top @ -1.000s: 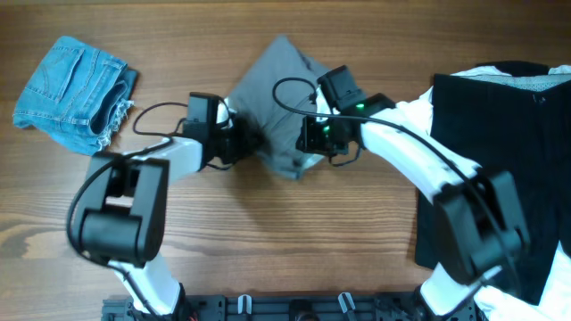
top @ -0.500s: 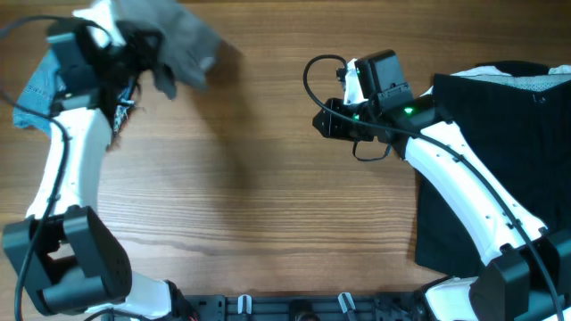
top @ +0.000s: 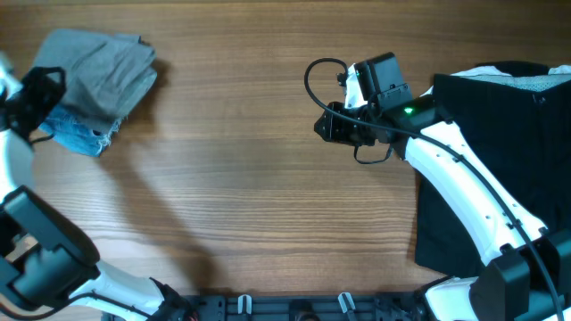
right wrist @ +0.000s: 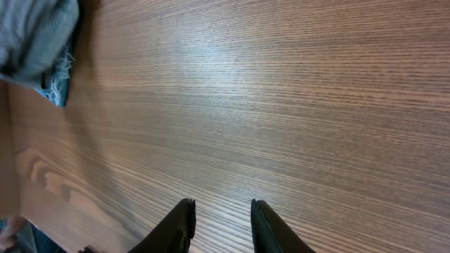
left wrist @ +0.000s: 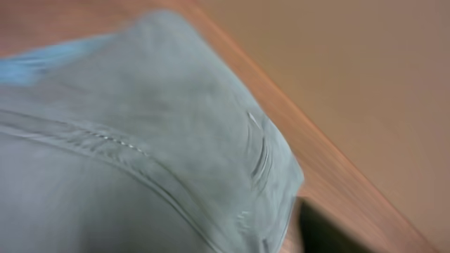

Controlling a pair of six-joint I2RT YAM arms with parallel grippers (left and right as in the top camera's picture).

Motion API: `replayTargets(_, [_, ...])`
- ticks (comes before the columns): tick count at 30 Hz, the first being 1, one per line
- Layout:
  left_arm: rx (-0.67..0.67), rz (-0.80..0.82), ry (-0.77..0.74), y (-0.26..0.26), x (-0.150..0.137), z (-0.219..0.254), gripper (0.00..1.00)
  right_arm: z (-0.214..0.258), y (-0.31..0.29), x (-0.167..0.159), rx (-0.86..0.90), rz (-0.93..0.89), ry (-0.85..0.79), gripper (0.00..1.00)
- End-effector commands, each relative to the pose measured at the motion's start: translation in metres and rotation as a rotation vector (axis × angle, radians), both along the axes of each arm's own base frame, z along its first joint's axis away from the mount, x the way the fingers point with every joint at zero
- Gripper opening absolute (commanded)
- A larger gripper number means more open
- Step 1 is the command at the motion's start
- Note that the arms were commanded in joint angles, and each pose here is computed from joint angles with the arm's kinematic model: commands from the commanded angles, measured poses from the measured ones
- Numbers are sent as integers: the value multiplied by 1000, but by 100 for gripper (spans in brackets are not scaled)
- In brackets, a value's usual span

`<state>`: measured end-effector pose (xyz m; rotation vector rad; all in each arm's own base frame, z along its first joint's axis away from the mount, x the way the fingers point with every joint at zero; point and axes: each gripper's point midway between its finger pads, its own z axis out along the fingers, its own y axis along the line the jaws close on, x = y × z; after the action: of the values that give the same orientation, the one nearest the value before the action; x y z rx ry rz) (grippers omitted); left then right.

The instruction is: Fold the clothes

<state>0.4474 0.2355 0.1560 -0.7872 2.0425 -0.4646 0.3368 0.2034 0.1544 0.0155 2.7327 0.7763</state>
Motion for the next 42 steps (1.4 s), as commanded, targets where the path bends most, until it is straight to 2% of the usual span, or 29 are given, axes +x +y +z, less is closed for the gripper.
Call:
replayTargets(1, [13,99,3,43,-36,21,100,3,1,-4,16,2,9,31])
replayTargets(5, [-53,242,-2,64,-83,54,100,2,0,-6,11,2,21,31])
replayTargets(8, [-31,234,-87,53,-107,104,100,6,-2,-9,6,3,15,30])
replayTargets(9, [-13,196,-122,42,-109,121,100,9,-3,-8,1,0,1,31])
replayTargets(13, [97,-213,-350,-70,-112,206,100,49,-23,-7,-63,-21,-181,31])
replayTargets(16, [202,-452,-375,-162,-129,225,100,100,-38,-15,-91,-1,-384,35])
replayTargets(18, [256,-533,-321,-211,-146,220,100,135,-48,-25,-108,16,-526,37])
replayTargets(21, [348,-515,-164,-247,-180,201,100,177,-61,-48,-122,44,-697,51])
replayTargets(23, [400,-409,-30,-248,-210,185,100,198,-68,-67,-106,39,-766,97])
replayTargets(24, [404,-367,1,-246,-219,182,100,202,-70,-70,-100,36,-780,100])
replayTargets(28, [433,-376,63,-252,-247,171,100,216,-76,-87,-82,26,-824,100])
replayTargets(41, [435,-396,53,-257,-248,172,100,165,-71,-83,-142,80,-628,100])
replayTargets(42, [435,-396,53,-257,-248,172,100,171,-80,-79,-188,48,-674,100])
